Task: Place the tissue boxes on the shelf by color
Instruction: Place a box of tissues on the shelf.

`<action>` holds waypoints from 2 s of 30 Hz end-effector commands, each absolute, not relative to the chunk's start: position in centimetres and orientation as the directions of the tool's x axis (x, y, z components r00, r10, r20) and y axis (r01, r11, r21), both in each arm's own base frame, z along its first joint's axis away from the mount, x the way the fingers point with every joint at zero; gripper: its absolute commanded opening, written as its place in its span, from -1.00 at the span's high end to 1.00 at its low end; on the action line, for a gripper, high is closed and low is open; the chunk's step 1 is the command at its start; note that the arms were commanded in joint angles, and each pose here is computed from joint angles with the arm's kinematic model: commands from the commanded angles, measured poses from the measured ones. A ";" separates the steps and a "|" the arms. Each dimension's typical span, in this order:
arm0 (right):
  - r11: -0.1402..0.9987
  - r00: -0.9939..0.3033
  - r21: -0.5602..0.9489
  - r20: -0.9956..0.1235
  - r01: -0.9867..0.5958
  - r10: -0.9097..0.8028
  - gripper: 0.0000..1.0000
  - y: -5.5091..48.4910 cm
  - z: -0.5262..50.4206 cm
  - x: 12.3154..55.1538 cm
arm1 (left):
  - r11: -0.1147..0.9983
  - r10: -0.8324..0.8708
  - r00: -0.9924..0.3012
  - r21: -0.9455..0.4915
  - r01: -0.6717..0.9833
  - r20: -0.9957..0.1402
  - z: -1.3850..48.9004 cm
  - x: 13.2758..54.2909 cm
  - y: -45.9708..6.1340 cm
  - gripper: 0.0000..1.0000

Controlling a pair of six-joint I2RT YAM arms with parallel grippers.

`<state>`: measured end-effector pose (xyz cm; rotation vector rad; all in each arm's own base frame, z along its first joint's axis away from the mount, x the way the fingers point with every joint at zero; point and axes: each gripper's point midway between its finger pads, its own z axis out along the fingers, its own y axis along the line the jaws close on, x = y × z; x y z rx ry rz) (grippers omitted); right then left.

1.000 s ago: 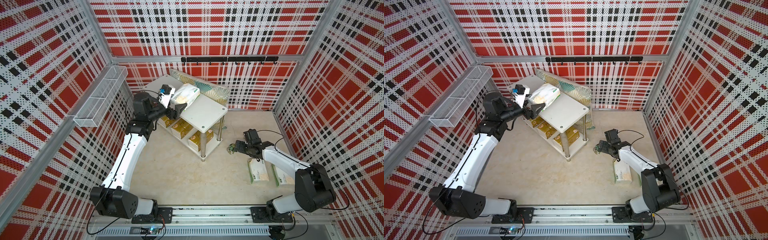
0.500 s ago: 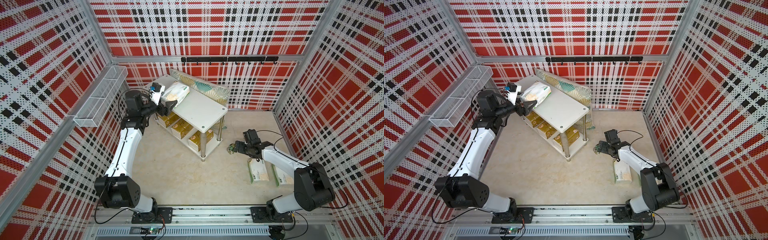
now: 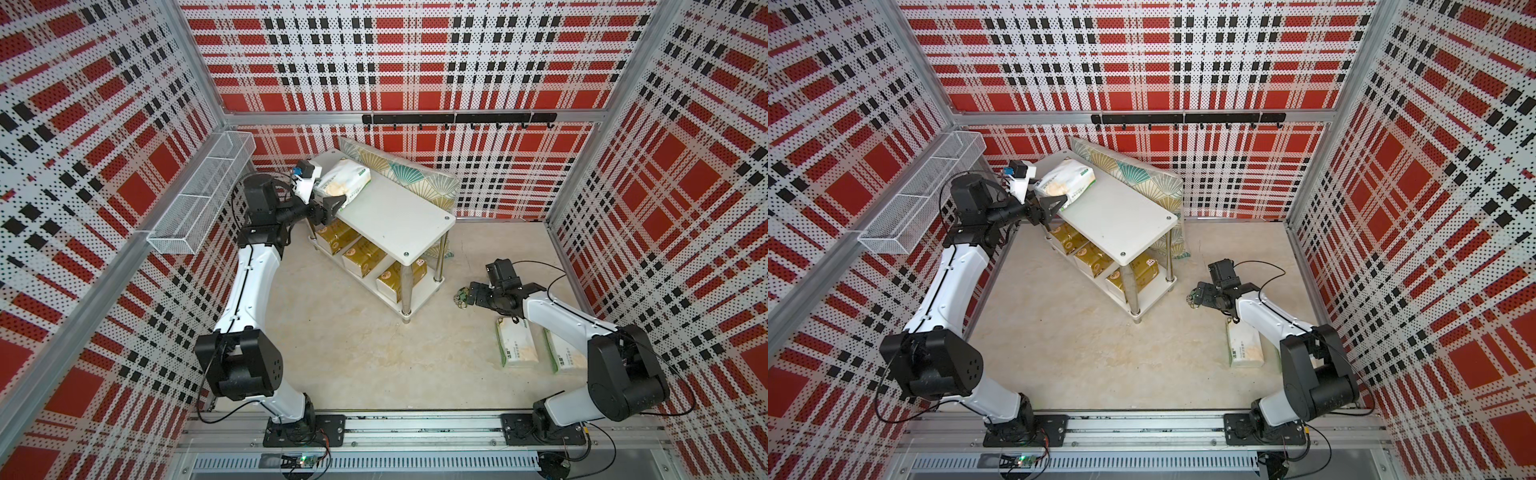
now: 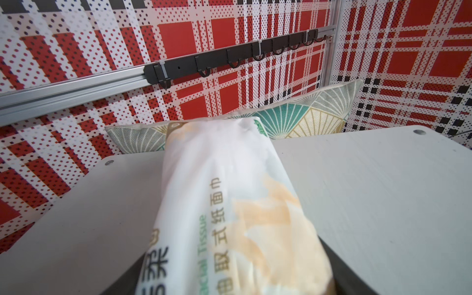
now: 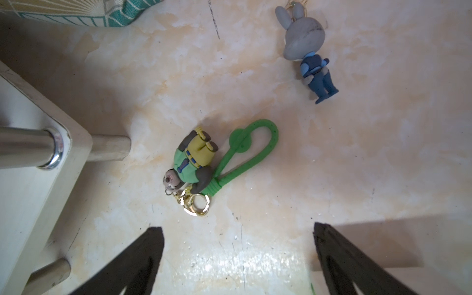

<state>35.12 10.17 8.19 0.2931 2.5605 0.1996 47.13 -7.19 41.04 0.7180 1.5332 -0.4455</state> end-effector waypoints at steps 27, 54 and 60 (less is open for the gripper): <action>0.979 -0.860 0.174 -0.478 0.110 0.182 -1.00 12.6 6.4 35.2 | 0.743 0.172 0.089 0.188 0.642 -0.981 43.5 52.8 -1.5 -0.55; 0.985 -0.876 0.152 -0.462 0.079 0.141 -1.00 14.4 5.8 35.2 | 0.758 0.102 0.049 0.109 0.643 -0.994 41.2 56.3 1.4 -0.57; 0.986 -0.880 0.150 -0.454 0.077 0.138 -1.00 14.7 5.3 35.2 | 0.765 0.095 0.056 0.109 0.635 -0.994 41.7 56.4 1.6 -0.82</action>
